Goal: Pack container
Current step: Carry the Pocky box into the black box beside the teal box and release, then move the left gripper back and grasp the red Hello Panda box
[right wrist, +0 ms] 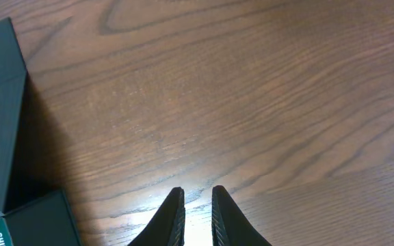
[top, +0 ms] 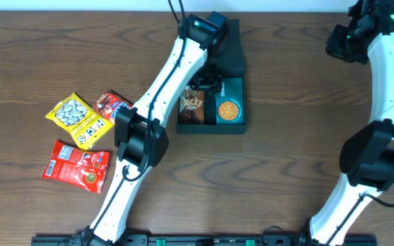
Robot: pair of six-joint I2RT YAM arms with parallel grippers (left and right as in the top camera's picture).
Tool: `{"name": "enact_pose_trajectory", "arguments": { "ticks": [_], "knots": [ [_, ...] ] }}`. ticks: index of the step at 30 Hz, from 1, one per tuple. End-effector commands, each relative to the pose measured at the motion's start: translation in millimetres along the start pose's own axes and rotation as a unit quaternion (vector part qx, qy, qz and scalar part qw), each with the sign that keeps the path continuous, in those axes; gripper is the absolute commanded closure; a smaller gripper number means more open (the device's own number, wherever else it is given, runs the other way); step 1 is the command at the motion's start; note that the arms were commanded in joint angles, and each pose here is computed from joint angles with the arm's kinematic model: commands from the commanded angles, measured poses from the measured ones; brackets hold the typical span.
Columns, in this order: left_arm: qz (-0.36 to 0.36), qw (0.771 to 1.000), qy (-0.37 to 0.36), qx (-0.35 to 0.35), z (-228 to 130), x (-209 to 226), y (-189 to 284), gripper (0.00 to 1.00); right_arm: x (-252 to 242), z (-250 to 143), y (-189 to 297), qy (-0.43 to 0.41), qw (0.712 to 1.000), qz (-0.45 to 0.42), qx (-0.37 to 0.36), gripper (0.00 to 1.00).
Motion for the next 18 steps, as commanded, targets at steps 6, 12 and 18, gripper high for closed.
{"name": "enact_pose_trajectory", "arguments": {
  "ticks": [6,12,18],
  "knots": [
    [0.030,0.985,0.170,-0.011,57.6,107.9,27.6,0.18,-2.3,2.1,4.2,0.005,1.000,0.000,-0.006,0.86],
    [0.047,0.956,0.291,0.001,69.9,151.7,27.0,0.02,-0.5,4.3,4.2,0.006,1.000,0.003,-0.012,0.85],
    [0.087,0.938,0.333,0.035,65.7,169.9,3.9,0.02,-0.3,5.1,4.2,0.003,1.000,0.005,-0.014,0.85]
  ]
}}
Point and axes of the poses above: each gripper's point midway between its finger pads, its own y axis back along the fingers, its own x axis along the line the jaws close on, z = x × y, the point moved 6 cm from there along y, back along the fingers, and after that the axes turned 15 degrees about y, right-handed, at the moved point
